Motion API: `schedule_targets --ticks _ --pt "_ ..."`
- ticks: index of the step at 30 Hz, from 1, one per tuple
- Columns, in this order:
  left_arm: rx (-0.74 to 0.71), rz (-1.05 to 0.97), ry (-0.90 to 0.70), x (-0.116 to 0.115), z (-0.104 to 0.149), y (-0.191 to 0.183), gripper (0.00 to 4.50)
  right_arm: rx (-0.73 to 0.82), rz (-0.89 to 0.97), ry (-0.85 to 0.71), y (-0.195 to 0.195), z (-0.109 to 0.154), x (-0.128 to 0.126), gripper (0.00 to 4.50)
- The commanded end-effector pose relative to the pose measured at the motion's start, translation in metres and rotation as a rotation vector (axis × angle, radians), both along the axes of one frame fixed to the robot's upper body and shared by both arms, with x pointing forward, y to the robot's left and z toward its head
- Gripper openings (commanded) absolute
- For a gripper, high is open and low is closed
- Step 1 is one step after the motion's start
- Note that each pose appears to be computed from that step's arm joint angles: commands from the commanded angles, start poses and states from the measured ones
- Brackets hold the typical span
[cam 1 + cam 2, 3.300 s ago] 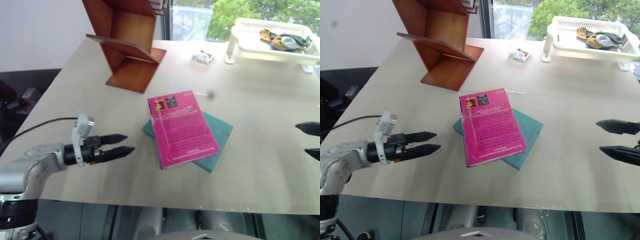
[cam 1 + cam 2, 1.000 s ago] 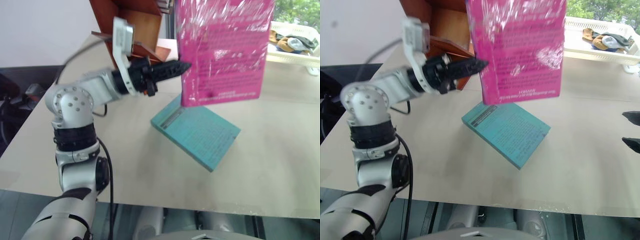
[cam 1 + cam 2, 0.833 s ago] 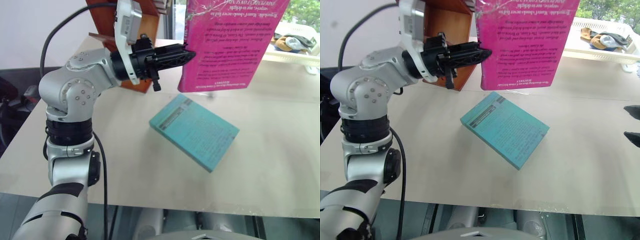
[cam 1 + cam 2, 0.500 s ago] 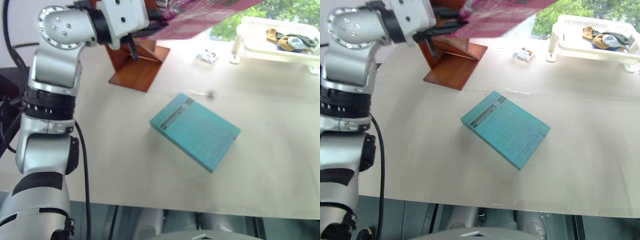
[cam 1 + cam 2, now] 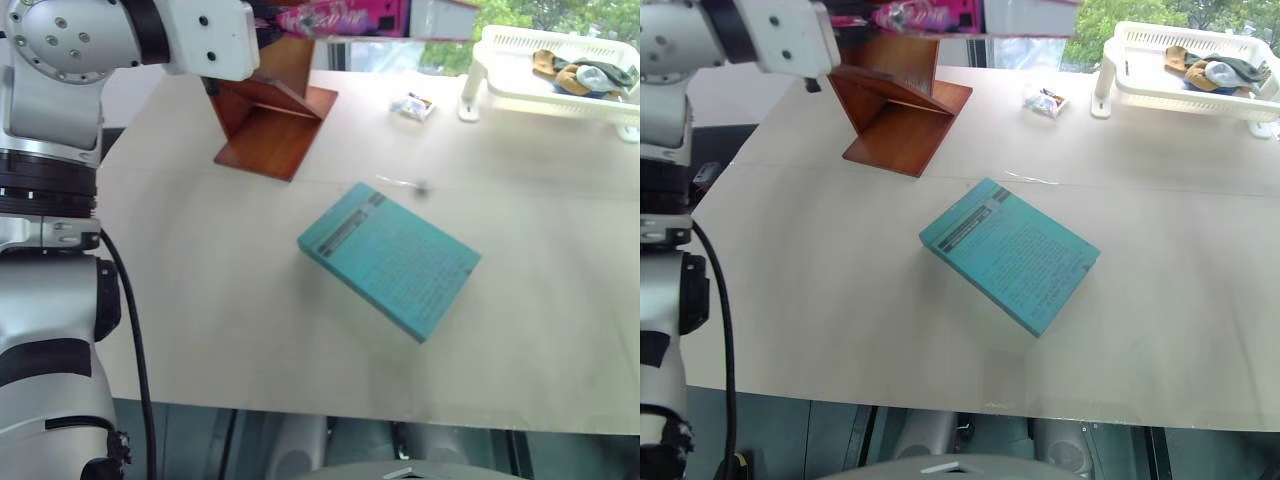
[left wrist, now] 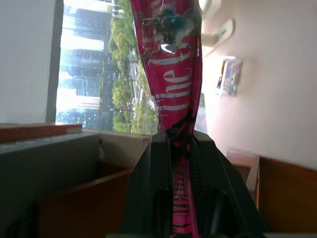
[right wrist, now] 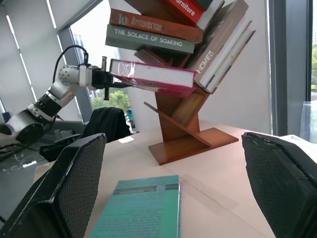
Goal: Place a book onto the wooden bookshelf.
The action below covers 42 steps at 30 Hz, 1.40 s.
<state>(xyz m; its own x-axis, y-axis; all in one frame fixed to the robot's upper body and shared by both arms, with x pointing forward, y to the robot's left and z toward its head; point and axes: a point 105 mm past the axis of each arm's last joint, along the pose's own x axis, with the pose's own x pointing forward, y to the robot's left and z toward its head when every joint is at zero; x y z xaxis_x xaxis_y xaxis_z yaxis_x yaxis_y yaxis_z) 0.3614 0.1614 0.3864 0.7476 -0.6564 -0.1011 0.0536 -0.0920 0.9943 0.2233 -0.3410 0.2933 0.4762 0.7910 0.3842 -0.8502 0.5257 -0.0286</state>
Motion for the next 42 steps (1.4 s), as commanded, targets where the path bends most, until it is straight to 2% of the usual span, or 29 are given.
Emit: schedule_targets --ticks 1,6,10,12,17,20,24,33,34,36,37,38,39,42 --pt "0.021 0.051 -0.057 -0.004 0.014 0.015 0.05 -0.033 0.053 -0.061 0.004 0.010 -0.006 4.50" --pt "0.098 0.224 -0.058 0.007 0.012 0.054 0.05 -0.038 0.054 -0.063 0.005 0.011 -0.002 4.50" --pt "0.097 0.305 -0.055 0.018 0.008 0.077 0.05 -0.033 0.061 -0.065 0.006 0.012 -0.001 4.50" --pt "0.075 0.309 -0.060 0.025 0.006 0.079 0.05 -0.034 0.065 -0.064 0.007 0.011 0.001 4.50" --pt "0.129 0.375 -0.043 0.036 -0.008 0.094 0.05 -0.028 0.074 -0.080 0.009 0.012 0.001 4.50" --pt "0.080 0.400 -0.017 0.039 -0.012 0.104 0.05 -0.030 0.073 -0.081 0.009 0.012 0.001 4.50" --pt "0.133 0.482 -0.011 0.045 -0.022 0.119 0.05 -0.022 0.083 -0.097 0.010 0.015 0.001 4.50" --pt "0.122 0.540 -0.023 0.049 -0.021 0.129 0.05 -0.023 0.084 -0.102 0.011 0.017 0.005 4.50" --pt "0.130 0.553 -0.027 0.049 -0.021 0.131 1.06 -0.025 0.084 -0.100 0.011 0.016 0.005 4.50" --pt "0.136 0.574 -0.019 0.049 -0.023 0.136 1.77 -0.029 0.082 -0.094 0.011 0.016 0.005 4.50" --pt "0.134 0.579 -0.027 0.049 -0.022 0.137 2.43 -0.029 0.080 -0.093 0.011 0.016 0.005 4.50" --pt "0.130 0.582 -0.029 0.048 -0.021 0.138 2.65 -0.029 0.079 -0.093 0.011 0.016 0.005 4.50" --pt "0.129 0.588 -0.035 0.048 -0.021 0.140 3.26 -0.029 0.078 -0.093 0.011 0.017 0.005 4.50" --pt "0.130 0.616 -0.052 0.046 -0.018 0.147 4.00 -0.029 0.076 -0.093 0.010 0.018 0.007 4.50"
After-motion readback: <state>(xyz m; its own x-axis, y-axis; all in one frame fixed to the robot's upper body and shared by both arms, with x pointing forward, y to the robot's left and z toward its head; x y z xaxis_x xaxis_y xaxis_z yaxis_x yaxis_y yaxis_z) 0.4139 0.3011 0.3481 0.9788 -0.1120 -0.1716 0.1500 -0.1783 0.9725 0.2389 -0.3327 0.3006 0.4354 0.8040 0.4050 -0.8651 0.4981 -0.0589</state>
